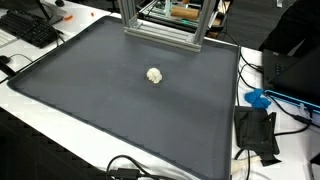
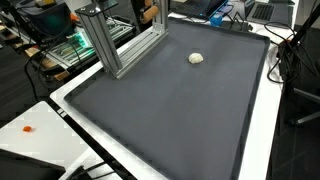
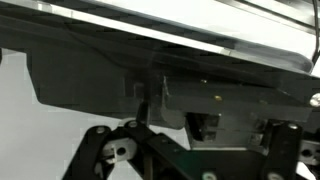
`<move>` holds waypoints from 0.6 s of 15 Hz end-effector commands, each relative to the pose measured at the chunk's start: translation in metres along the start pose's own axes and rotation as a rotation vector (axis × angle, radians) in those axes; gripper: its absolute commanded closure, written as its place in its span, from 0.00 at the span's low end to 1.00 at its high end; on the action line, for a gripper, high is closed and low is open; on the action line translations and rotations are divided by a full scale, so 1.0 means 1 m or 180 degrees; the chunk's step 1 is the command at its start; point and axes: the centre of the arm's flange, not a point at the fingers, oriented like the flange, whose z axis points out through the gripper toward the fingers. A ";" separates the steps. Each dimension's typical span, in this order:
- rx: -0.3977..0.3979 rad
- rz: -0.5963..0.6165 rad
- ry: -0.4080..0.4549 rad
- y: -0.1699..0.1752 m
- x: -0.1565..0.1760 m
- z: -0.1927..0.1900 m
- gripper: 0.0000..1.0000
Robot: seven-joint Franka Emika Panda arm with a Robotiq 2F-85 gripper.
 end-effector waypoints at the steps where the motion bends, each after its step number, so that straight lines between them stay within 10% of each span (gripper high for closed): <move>1: -0.0046 -0.0052 -0.0135 0.012 -0.007 0.007 0.36; 5: -0.0018 -0.0106 -0.0143 0.006 -0.007 0.003 0.66; 9: -0.0017 -0.0114 -0.0151 0.007 -0.007 0.002 0.69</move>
